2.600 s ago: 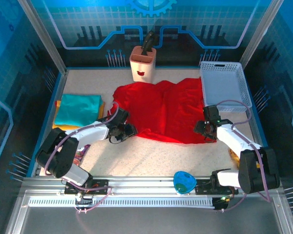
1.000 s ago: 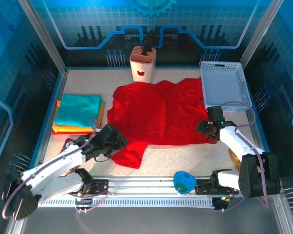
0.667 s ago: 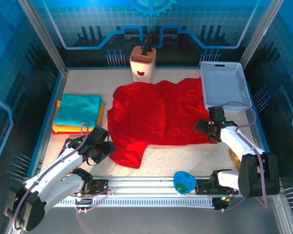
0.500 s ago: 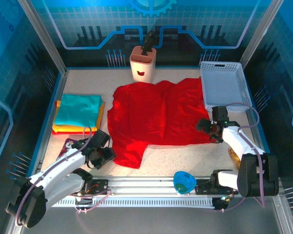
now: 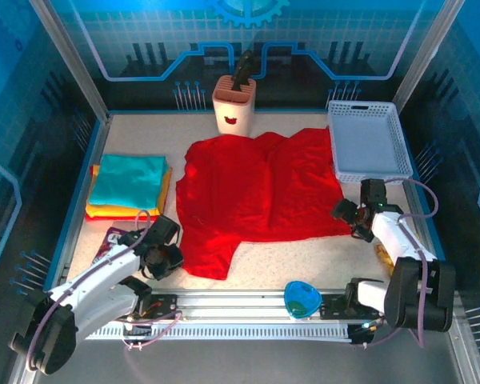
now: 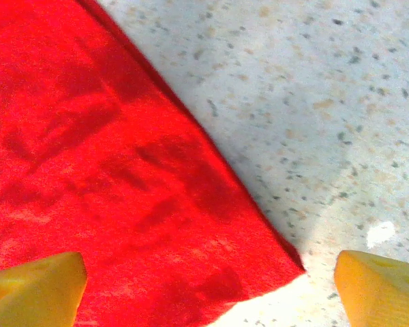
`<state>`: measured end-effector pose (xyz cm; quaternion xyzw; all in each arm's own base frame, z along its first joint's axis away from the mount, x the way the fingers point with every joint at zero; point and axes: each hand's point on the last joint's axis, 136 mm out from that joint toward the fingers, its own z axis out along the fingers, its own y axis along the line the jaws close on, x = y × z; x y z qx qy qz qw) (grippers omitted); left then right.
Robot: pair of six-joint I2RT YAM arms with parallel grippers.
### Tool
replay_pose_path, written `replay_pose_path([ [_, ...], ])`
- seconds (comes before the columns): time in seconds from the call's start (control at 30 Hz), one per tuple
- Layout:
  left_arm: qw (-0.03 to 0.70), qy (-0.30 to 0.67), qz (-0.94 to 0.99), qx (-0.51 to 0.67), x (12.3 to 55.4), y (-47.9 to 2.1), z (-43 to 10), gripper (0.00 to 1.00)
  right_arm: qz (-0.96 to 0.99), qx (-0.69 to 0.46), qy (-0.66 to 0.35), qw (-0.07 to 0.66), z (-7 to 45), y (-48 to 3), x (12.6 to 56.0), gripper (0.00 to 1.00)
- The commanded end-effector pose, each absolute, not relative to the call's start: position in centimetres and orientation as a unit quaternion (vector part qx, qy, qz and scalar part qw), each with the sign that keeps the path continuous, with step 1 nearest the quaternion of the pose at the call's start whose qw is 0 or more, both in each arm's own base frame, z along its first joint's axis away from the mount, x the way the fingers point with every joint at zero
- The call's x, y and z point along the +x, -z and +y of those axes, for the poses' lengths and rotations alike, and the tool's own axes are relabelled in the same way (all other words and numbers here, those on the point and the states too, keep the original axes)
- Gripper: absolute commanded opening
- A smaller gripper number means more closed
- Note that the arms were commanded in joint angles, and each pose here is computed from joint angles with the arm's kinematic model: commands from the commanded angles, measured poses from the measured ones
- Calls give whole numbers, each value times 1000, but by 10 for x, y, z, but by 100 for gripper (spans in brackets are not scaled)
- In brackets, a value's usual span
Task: Fold and stack the t-shirts
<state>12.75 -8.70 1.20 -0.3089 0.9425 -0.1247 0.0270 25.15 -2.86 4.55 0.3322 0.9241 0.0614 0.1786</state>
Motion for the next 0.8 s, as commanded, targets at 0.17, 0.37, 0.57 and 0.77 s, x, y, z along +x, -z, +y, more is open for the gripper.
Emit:
replay_pose_path([
  [0.17,34,151,944,-292,139,-17,-100,31,918,366,-76,135,-38,-35,232,85],
  [0.37,25,155,946,-284,140,-11,-104,37,907,390,-87,136,-42,-23,233,63],
  [0.57,41,156,944,-287,144,-9,-102,39,902,396,-110,134,-38,-13,252,52],
  [0.77,44,168,942,-286,152,-10,-109,26,906,387,-106,132,-36,-12,256,37],
])
